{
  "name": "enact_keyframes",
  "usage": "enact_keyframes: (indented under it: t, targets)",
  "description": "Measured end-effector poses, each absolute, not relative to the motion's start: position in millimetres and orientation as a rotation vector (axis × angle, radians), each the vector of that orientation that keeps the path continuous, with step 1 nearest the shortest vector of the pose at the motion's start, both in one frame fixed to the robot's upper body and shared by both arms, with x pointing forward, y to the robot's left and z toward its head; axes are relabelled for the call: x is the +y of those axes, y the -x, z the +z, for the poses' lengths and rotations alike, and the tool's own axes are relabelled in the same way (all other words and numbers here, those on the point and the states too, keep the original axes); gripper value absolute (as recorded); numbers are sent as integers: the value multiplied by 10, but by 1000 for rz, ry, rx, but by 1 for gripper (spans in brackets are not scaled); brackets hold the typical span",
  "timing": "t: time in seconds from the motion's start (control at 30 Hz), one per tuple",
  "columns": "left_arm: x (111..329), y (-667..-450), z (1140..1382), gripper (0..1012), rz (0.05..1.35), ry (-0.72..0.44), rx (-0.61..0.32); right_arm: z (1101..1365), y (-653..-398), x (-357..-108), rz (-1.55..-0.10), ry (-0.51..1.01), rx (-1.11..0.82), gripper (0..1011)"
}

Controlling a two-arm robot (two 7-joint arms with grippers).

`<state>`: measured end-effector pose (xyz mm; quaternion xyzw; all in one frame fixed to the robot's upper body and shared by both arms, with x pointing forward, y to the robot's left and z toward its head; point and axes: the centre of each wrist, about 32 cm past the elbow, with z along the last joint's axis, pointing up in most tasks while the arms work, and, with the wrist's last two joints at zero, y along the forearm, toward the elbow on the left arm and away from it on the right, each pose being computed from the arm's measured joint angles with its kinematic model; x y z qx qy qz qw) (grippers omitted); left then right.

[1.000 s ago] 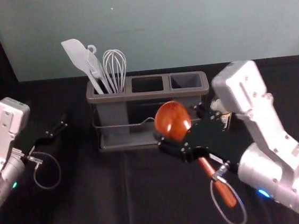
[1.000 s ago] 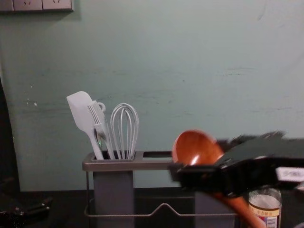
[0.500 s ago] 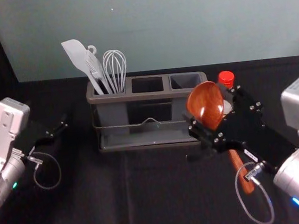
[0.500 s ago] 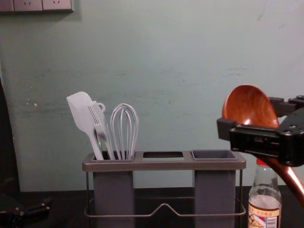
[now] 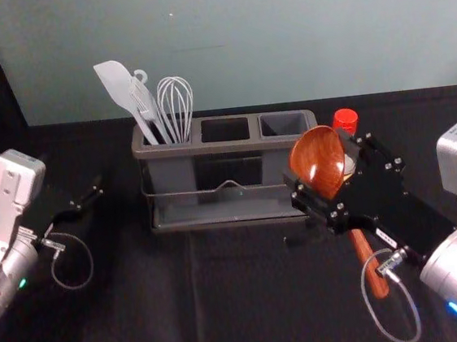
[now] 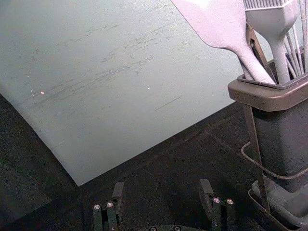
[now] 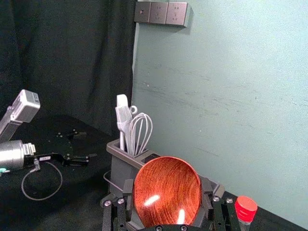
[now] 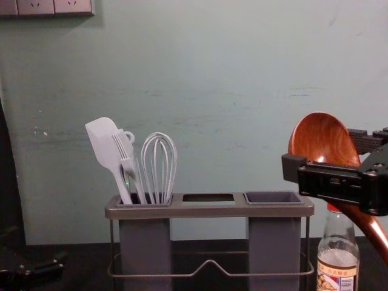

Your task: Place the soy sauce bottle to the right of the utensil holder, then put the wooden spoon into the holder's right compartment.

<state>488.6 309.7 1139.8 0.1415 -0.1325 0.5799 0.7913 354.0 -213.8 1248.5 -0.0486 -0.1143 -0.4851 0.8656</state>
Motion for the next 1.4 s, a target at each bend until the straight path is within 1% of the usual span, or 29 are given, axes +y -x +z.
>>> enact_keyframes:
  t: [0.37,0.63,0.77,0.9,0.97,1.27,1.4]
  targets:
    - [3097,-4886,11398,1000,1248,-304,-285,12482,-3550,-2140,-1016,101,-240,836]
    - [3097,-4886,11398,1000,1248,-304,-285,12504,-3720,-2157,-1029,78,-252,836]
    - [3097,-4886,11398,1000,1248,-305,-285,12590,-3962,-2143,-1012,31,-291,836]
    - [3097,-4886,11398,1000,1248,-304,-285,12639,-4101,-2117,-986,21,-309,836]
    - [3097,-4886,11398,1000,1248,-304,-285,12685,-4257,-2086,-966,12,-326,836]
    - [3097,-4886,11398,1000,1248,-304,-285,12781,-4651,-2001,-949,-47,-411,836]
    - [3097,-4886,11398,1000,1248,-305,-285,12787,-4773,-1970,-956,-76,-433,836]
